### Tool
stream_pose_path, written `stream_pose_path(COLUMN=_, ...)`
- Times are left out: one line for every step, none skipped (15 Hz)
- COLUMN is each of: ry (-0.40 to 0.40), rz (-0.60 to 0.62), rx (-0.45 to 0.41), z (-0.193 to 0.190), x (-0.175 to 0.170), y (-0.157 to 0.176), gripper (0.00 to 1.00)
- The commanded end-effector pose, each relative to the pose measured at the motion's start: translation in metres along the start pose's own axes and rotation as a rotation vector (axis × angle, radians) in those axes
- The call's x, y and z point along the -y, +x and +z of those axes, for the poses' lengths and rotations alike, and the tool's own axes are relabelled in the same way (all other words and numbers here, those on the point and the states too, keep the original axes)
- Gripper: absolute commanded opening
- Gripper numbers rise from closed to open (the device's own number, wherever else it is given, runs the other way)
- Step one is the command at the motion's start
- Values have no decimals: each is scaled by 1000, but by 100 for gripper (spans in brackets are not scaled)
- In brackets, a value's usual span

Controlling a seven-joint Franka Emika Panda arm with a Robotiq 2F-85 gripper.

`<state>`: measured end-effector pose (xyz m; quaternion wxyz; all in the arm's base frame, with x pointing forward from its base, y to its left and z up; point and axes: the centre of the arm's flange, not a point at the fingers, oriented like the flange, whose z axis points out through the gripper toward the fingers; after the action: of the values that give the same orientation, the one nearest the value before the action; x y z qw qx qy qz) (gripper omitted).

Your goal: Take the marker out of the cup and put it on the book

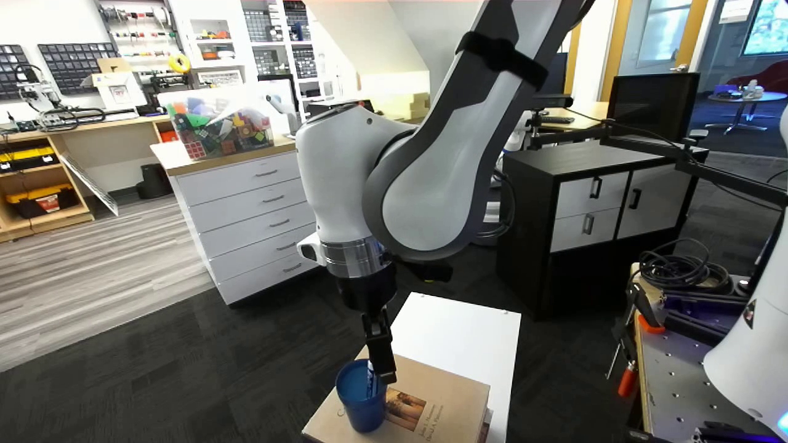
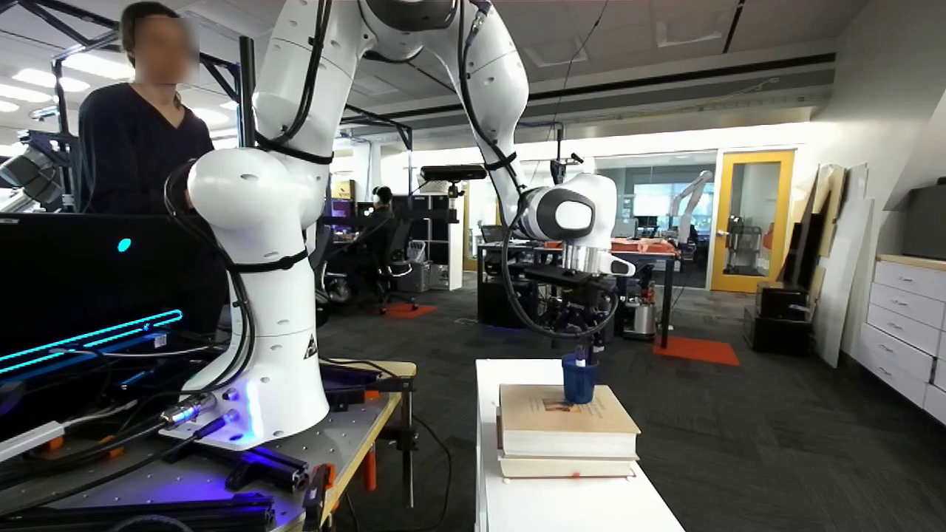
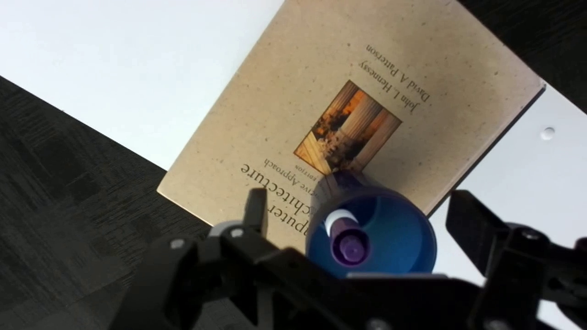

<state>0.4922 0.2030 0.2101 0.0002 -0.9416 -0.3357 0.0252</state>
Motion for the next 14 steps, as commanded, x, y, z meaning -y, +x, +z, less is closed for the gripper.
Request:
stream_pose_path(ry=23, rz=-4, rx=0, z=-2, x=4, y=2, gripper=100)
stream_pose_path(ry=25, rz=-4, rx=-1, z=-2, x=5, y=2, gripper=100)
stream_pose_path(ry=25, rz=-4, rx=-1, z=-1, x=5, y=2, gripper=100)
stream_pose_path(ry=27, rz=-5, rx=-1, z=-1, x=6, y=2, gripper=93)
stream_pose_path(ry=28, rz=-4, rx=-2, z=-1, x=6, y=3, gripper=74)
stream_pose_path(ry=29, rz=-6, rx=-3, z=-1, x=6, y=3, gripper=67)
stream_pose_path(ry=29, rz=-6, rx=-4, z=-1, x=6, y=3, gripper=60)
stream_pose_path(ry=30, rz=-7, rx=-4, z=-1, x=6, y=3, gripper=53)
stream_pose_path(ry=30, rz=-7, rx=-5, z=-1, x=6, y=3, gripper=46)
stream_pose_path(ry=30, rz=-7, rx=-6, z=-2, x=6, y=3, gripper=41)
stream_pose_path(ry=30, rz=-6, rx=-8, z=-2, x=6, y=3, gripper=33)
stream_pose_path(ry=31, rz=-5, rx=-9, z=-2, x=7, y=4, gripper=27)
stream_pose_path(ry=32, rz=-5, rx=-11, z=-2, x=7, y=5, gripper=20)
stream_pose_path(ry=34, rz=-4, rx=-14, z=-2, x=8, y=6, gripper=25)
